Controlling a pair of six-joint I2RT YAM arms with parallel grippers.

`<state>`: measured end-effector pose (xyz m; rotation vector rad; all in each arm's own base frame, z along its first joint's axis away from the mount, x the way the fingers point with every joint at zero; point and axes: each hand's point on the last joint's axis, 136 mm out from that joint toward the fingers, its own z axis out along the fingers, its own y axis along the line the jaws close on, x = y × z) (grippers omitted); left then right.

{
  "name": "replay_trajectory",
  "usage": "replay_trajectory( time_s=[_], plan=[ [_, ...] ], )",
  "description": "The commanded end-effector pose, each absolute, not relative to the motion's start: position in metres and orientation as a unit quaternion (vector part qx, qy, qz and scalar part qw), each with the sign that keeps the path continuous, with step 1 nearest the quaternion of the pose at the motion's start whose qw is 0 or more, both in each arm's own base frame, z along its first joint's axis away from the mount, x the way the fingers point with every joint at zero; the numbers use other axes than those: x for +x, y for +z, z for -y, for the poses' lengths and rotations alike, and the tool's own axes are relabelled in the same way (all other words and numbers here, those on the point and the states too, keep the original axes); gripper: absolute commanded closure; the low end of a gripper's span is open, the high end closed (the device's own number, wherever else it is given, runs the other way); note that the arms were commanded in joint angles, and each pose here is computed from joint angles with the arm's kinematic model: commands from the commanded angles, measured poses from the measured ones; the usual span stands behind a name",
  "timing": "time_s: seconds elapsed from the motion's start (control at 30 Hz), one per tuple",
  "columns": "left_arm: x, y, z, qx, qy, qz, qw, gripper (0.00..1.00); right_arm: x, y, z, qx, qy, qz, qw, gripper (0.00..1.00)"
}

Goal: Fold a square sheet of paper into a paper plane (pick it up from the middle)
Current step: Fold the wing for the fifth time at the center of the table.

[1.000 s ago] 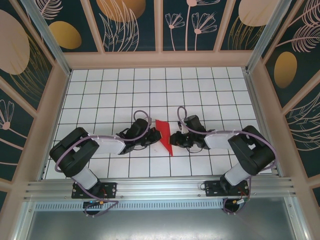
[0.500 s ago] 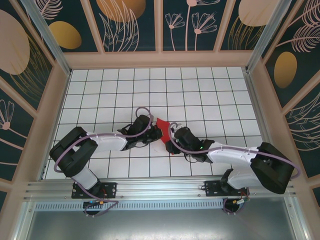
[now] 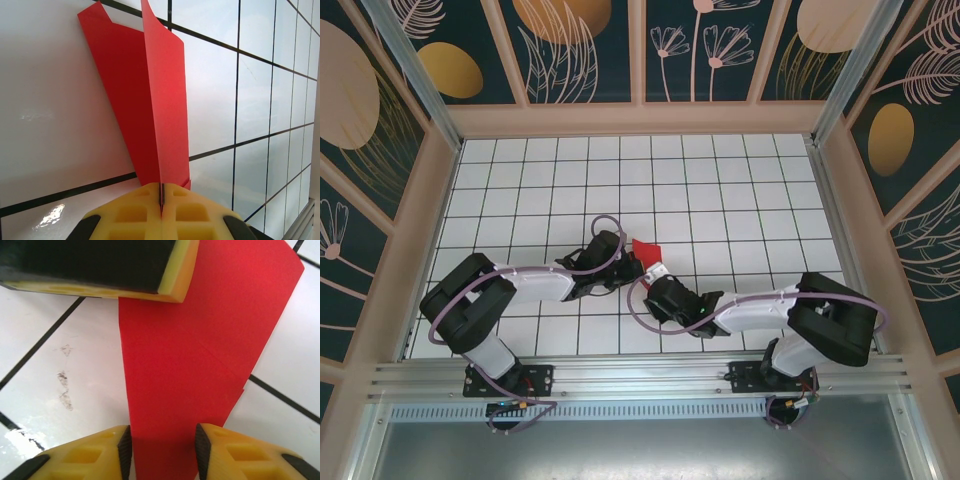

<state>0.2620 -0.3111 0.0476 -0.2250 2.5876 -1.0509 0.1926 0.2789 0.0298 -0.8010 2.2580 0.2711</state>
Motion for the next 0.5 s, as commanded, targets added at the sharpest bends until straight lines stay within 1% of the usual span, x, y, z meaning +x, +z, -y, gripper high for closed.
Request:
replay_trajectory(
  time_s=[0.0,0.17,0.3,0.37,0.43,0.47],
  plan=[
    [0.264,0.047,0.314,-0.068,-0.363,-0.913,0.172,0.98,0.204,0.046,-0.293,-0.317,0.096,-0.856,0.397,0.64],
    [0.263,0.048,0.315,-0.067,-0.363,-0.913,0.172,0.98,0.204,0.048,-0.293,-0.317,0.091,-0.853,0.405,0.67],
    [0.263,0.047,0.314,-0.067,-0.363,-0.914,0.171,0.98,0.205,0.045,-0.291,-0.317,0.085,-0.854,0.404,0.75],
    [0.263,0.048,0.315,-0.067,-0.364,-0.913,0.171,0.98,0.205,0.042,-0.290,-0.317,0.081,-0.857,0.399,0.82],
    [0.263,0.048,0.314,-0.067,-0.363,-0.913,0.171,0.97,0.204,0.039,-0.290,-0.319,0.081,-0.858,0.394,0.83],
    [0.263,0.048,0.314,-0.066,-0.363,-0.914,0.171,0.97,0.203,0.038,-0.290,-0.318,0.081,-0.860,0.392,0.86]
  ],
)
